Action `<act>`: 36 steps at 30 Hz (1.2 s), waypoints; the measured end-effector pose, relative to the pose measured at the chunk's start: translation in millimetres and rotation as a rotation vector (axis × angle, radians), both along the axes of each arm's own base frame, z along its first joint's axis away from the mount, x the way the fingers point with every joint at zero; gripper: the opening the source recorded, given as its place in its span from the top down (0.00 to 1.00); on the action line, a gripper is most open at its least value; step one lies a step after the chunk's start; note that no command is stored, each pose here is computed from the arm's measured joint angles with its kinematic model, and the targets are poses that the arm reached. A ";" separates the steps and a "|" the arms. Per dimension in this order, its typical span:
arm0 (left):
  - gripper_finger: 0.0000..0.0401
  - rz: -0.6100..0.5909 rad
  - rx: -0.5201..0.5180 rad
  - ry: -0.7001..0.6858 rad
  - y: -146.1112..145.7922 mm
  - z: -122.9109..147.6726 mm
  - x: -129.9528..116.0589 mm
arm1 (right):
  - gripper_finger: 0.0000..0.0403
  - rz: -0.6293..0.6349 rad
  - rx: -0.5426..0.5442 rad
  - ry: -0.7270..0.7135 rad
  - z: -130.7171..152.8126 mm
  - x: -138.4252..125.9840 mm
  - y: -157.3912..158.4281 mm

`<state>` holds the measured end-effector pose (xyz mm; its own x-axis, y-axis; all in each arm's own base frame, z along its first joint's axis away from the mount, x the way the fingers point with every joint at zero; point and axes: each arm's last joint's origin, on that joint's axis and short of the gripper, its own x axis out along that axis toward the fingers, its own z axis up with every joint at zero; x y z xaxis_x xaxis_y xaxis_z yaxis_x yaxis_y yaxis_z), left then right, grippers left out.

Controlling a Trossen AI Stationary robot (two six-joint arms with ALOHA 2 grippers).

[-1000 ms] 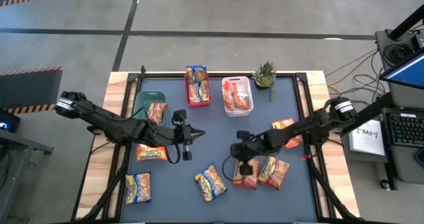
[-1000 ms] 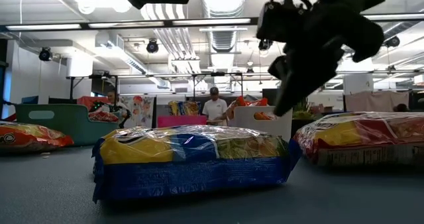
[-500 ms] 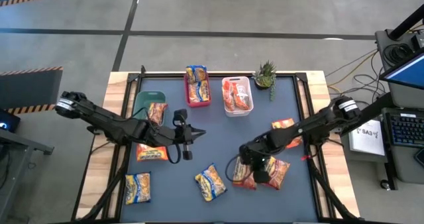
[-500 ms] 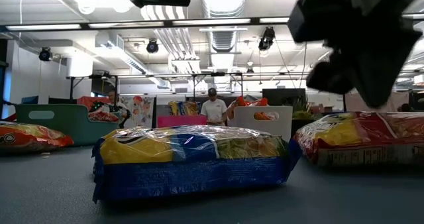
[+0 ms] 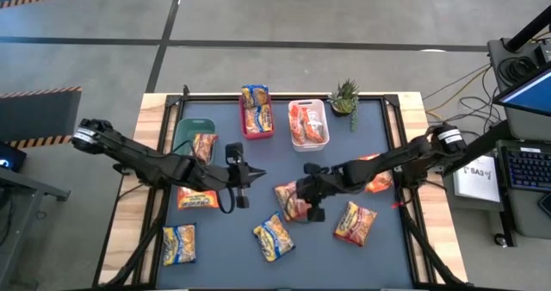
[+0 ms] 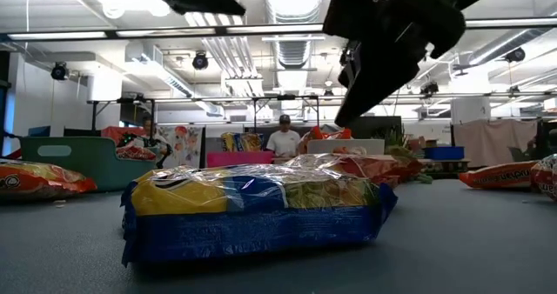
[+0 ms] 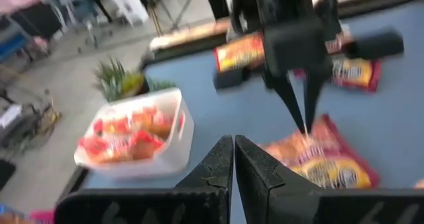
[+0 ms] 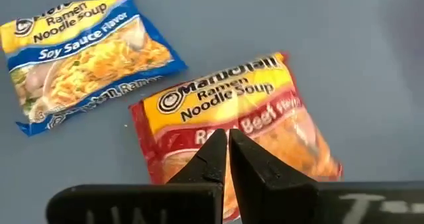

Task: Sort Maruchan noodles
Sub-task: Put the red noodle pack into the green bin

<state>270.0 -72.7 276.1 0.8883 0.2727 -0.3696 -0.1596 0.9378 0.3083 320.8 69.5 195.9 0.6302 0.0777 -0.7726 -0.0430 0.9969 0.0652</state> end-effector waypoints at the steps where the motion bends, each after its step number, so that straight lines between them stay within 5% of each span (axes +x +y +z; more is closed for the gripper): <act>1: 1.00 0.007 -0.008 0.021 0.1 -3.4 -0.2 | 0.98 -0.023 0.012 0.004 1.3 -0.8 -3.6; 7: 1.00 0.050 -0.052 0.122 -1.2 -37.3 4.2 | 0.98 -0.195 0.157 0.053 5.5 -5.9 -17.5; 18: 1.00 0.006 -0.085 0.194 -2.9 -99.3 46.2 | 0.98 -0.272 0.201 0.079 -17.4 -29.6 -21.0; 31: 1.00 0.009 -0.159 0.164 13.4 -132.8 74.9 | 0.97 -0.594 0.358 0.010 -25.1 -68.5 -36.5; 36: 1.00 0.002 -0.191 0.189 11.9 -142.0 77.8 | 0.88 -0.617 0.489 0.050 -29.1 -71.6 -37.4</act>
